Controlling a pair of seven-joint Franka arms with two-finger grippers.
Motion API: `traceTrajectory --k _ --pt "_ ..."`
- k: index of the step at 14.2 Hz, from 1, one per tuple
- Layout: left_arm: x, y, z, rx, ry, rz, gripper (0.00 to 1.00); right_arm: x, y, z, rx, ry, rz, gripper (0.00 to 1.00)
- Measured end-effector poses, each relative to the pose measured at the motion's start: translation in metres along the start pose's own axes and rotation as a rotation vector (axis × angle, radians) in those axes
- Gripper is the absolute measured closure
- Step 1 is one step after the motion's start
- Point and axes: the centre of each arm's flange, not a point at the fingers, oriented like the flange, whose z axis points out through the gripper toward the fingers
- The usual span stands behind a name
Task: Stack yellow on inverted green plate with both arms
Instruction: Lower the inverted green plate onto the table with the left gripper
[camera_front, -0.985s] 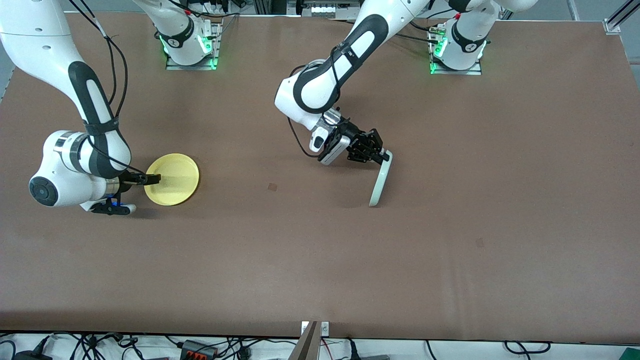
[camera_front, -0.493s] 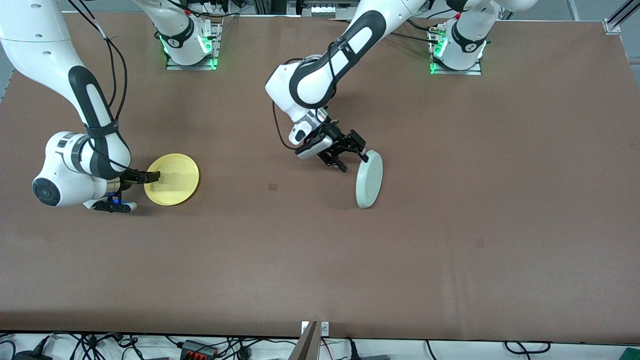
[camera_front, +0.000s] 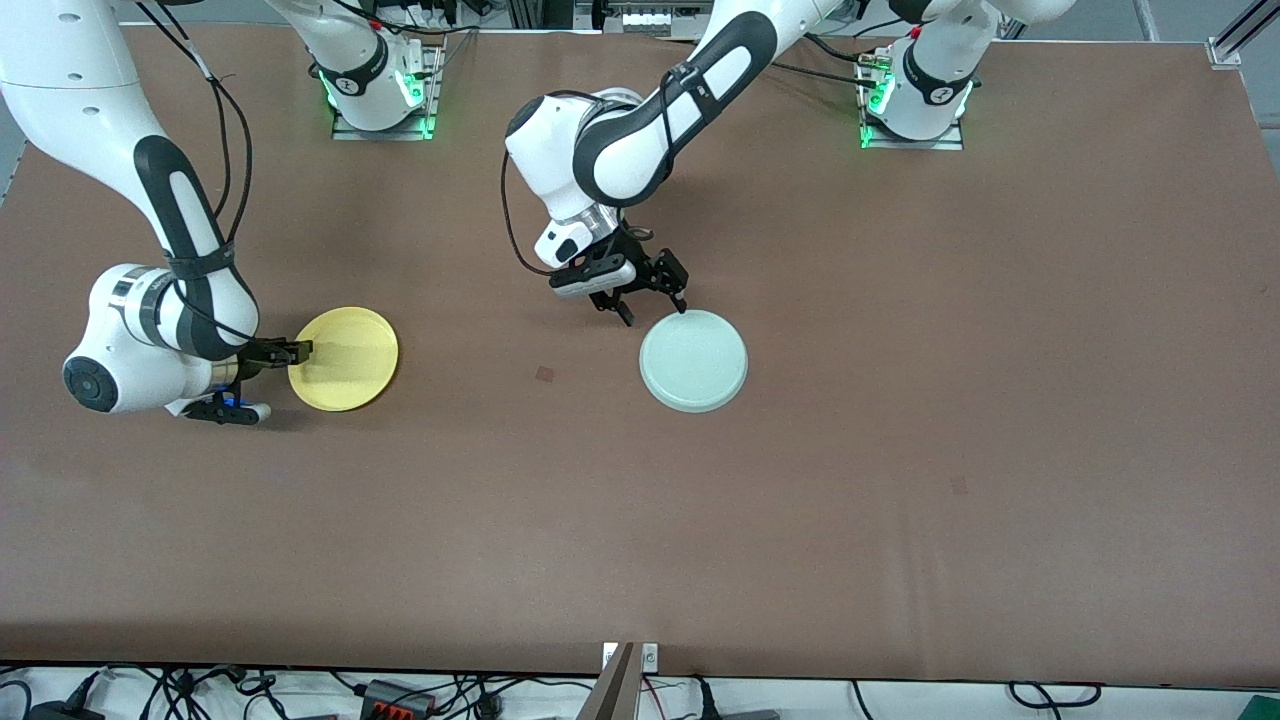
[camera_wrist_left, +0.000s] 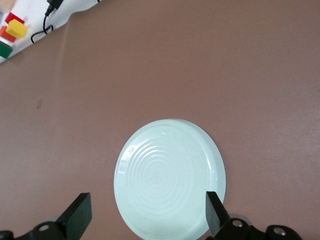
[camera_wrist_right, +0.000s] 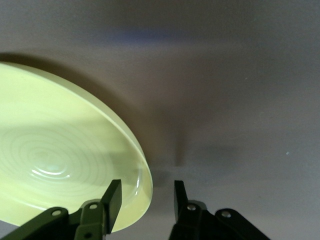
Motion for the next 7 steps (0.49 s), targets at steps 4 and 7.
traceTrajectory --k 4,7 --pt "0.073 -0.07 -0.02 -0.105 -0.126 -0.034 0.0 0.0 0.0 0.002 0.0 -0.003 0.0 0.59" --pt "0.131 -0.152 -0.031 -0.217 -0.219 -0.047 0.0 0.0 0.0 0.002 0.0 -0.004 -0.007 0.88"
